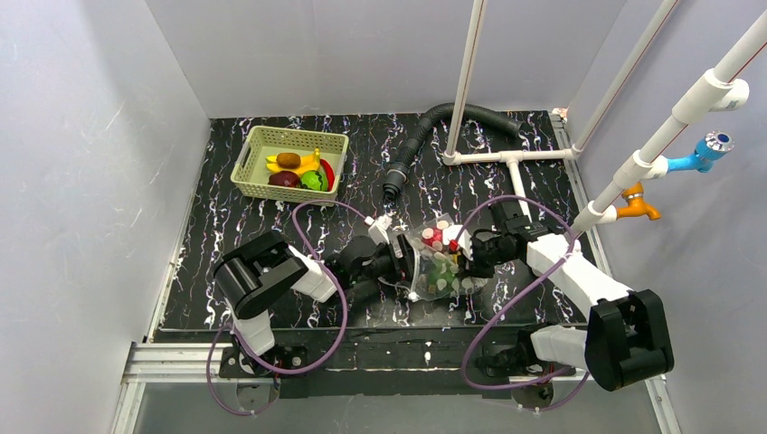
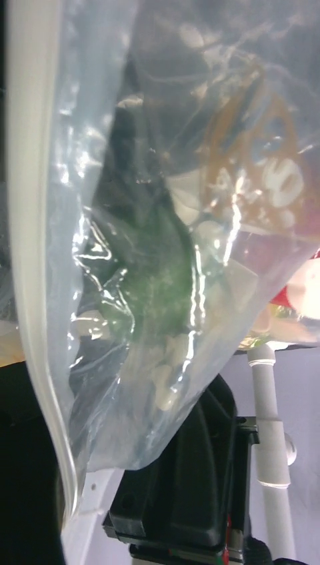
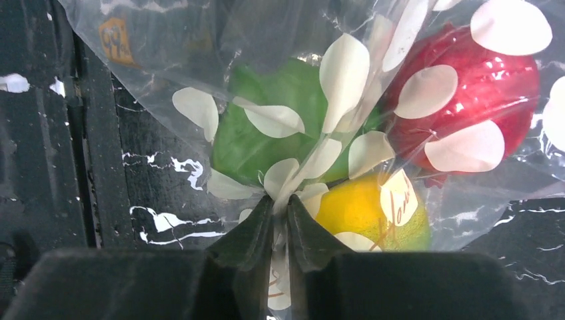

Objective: Open the zip-top bag and remove the fake food
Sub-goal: Pick up the fake vegetable from the zipper food storage bag.

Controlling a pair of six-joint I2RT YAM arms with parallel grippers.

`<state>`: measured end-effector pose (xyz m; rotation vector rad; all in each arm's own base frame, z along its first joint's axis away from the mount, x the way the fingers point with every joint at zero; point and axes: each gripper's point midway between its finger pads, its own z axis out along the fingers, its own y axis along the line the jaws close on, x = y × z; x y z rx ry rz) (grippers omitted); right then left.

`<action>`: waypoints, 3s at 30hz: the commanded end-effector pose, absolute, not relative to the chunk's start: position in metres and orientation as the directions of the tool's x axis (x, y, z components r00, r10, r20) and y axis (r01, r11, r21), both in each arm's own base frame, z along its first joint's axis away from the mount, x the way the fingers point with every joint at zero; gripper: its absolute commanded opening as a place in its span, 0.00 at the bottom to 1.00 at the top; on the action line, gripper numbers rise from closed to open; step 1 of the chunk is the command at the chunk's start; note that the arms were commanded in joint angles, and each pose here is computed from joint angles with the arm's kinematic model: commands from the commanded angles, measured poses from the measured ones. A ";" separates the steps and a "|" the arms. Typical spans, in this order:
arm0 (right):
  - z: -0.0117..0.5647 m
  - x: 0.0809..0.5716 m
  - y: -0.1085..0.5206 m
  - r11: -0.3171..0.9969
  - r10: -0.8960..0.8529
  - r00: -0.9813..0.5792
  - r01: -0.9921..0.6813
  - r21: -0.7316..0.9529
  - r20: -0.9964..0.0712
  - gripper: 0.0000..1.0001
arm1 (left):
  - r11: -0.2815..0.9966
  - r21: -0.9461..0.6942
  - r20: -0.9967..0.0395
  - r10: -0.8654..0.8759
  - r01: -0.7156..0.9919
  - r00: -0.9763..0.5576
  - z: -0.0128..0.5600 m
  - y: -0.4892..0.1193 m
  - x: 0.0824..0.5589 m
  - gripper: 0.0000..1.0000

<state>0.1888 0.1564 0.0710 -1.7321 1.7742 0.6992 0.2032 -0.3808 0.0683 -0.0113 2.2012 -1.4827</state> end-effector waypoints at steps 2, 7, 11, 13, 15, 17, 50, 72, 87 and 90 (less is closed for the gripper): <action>0.075 0.189 0.162 0.021 -0.724 -0.025 -1.000 0.014 -0.689 0.12 | 0.407 -0.909 -0.222 -0.286 0.092 -0.932 0.066 -0.396 0.193 0.75; 0.074 0.185 0.168 0.014 -0.722 -0.035 -0.999 0.037 -0.691 0.08 | 0.491 -0.870 -0.197 -0.253 0.049 -0.947 0.054 -0.404 0.185 0.77; 0.071 0.182 0.173 0.010 -0.726 -0.053 -0.998 0.067 -0.686 0.07 | 0.540 -0.842 -0.171 -0.231 0.020 -0.958 0.048 -0.408 0.178 0.77; 0.069 0.182 0.176 0.016 -0.730 -0.068 -0.996 0.083 -0.680 0.07 | 0.568 -0.823 -0.153 -0.215 0.004 -0.964 0.046 -0.409 0.174 0.78; 0.069 0.183 0.178 0.025 -0.733 -0.083 -0.995 0.095 -0.675 0.06 | 0.582 -0.813 -0.142 -0.223 -0.015 -0.964 0.047 -0.409 0.172 0.78; 0.068 0.184 0.179 0.039 -0.735 -0.102 -0.993 0.109 -0.670 0.05 | 0.599 -0.800 -0.117 -0.231 -0.046 -0.966 0.048 -0.408 0.169 0.78; 0.104 0.219 0.189 0.319 -0.566 -0.417 -0.906 0.277 -0.711 0.04 | 0.494 -0.865 -0.196 -0.169 0.089 -0.966 0.087 -0.407 0.173 0.96; 0.095 0.206 0.197 0.260 -0.619 -0.397 -0.918 0.300 -0.678 0.04 | 0.535 -0.844 -0.189 -0.231 0.037 -0.955 0.070 -0.399 0.185 0.46; 0.091 0.214 0.190 0.298 -0.637 -0.387 -0.921 0.250 -0.666 0.04 | 0.653 -0.747 -0.345 -0.214 0.129 -0.914 0.086 -0.341 0.197 0.17; 0.089 0.217 0.189 0.312 -0.640 -0.393 -0.918 0.244 -0.660 0.04 | 0.657 -0.739 -0.355 -0.193 0.148 -0.915 0.089 -0.337 0.195 0.20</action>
